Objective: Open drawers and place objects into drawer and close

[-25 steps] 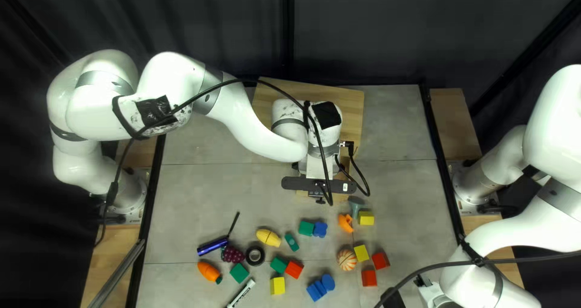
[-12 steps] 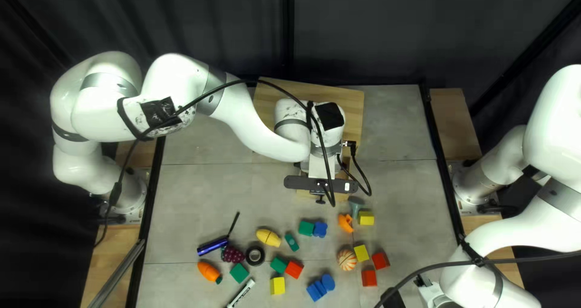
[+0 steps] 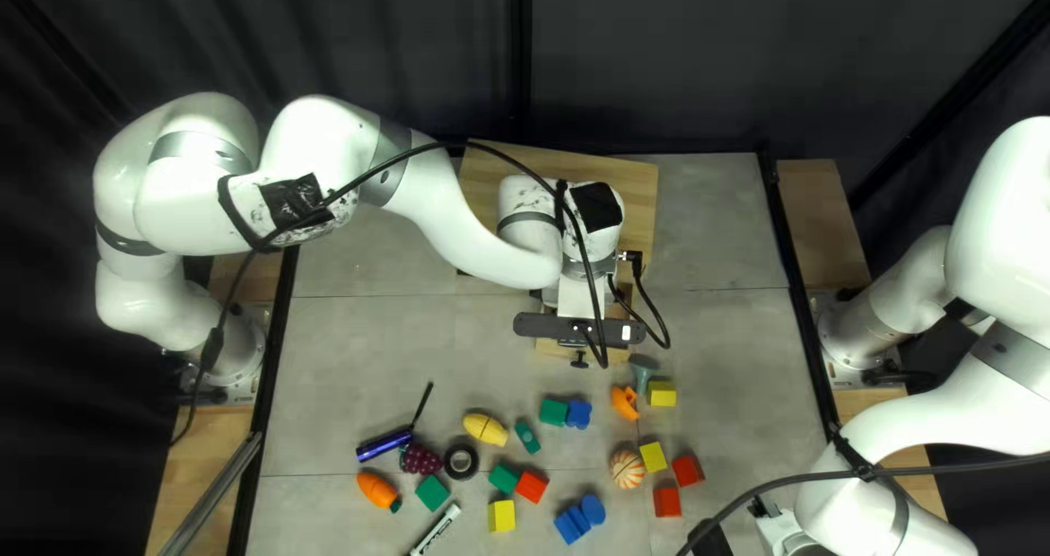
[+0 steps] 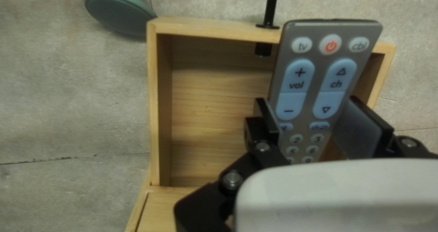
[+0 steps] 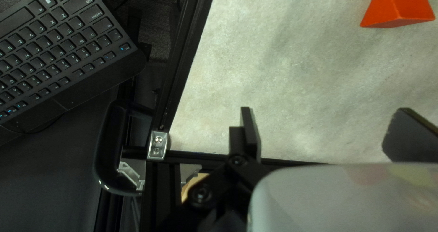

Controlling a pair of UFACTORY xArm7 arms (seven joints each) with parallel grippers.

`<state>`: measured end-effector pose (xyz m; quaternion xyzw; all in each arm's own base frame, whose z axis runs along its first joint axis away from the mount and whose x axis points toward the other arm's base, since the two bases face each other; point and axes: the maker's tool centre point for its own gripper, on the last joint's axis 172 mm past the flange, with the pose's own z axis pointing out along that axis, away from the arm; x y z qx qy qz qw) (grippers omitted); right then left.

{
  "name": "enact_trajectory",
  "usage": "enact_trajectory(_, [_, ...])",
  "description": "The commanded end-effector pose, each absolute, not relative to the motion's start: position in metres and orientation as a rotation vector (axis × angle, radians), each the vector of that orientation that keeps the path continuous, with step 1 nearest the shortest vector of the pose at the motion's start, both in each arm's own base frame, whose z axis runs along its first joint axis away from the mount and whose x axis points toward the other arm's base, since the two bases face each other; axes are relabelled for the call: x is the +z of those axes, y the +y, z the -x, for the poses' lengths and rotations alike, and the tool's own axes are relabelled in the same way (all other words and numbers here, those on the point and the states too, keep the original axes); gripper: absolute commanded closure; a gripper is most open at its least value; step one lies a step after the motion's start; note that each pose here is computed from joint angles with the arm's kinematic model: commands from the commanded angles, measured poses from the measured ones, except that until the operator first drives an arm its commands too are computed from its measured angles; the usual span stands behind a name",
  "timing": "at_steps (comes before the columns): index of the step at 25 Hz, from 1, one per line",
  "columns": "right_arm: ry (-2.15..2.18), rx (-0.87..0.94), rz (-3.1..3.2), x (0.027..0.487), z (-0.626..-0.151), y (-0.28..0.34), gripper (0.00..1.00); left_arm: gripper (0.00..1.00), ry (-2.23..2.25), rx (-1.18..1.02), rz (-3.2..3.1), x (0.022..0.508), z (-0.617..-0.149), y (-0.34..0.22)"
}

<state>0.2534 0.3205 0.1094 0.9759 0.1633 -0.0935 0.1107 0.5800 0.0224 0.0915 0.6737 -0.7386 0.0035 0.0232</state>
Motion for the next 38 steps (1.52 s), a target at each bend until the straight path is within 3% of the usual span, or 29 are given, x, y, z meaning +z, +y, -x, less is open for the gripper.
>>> enact_trajectory(1, [0.480,-0.275,-2.867,0.109,-0.253,0.320,0.00,1.00,-2.282,-0.002,-2.093,0.093,-0.579,0.025])
enact_trajectory(23, [0.480,-0.275,-2.867,0.109,-0.253,0.320,0.00,1.00,-2.338,-0.121,-2.155,0.093,-0.587,0.027])
enact_trajectory(25, [0.480,-0.275,-2.867,0.109,-0.253,0.320,0.00,0.88,-2.344,-0.120,-2.153,0.094,-0.587,0.026])
enact_trajectory(26, [0.480,-0.275,-2.867,0.109,-0.253,0.320,0.00,0.44,-2.346,-0.120,-2.152,0.094,-0.587,0.026])
enact_trajectory(29, [0.480,-0.275,-2.867,0.109,-0.253,0.320,0.00,0.49,-2.347,-0.123,-2.149,0.093,-0.585,0.025])
enact_trajectory(30, [0.480,-0.275,-2.867,0.109,-0.253,0.320,0.00,0.56,-2.347,-0.123,-2.148,0.093,-0.585,0.025])
enact_trajectory(31, [0.480,-0.275,-2.867,0.109,-0.253,0.320,0.00,1.00,-2.346,-0.124,-2.148,0.093,-0.585,0.026])
enact_trajectory(38, [0.480,-0.275,-2.867,0.109,-0.253,0.320,0.00,1.00,-2.357,-0.164,-2.161,0.110,-0.574,0.023])
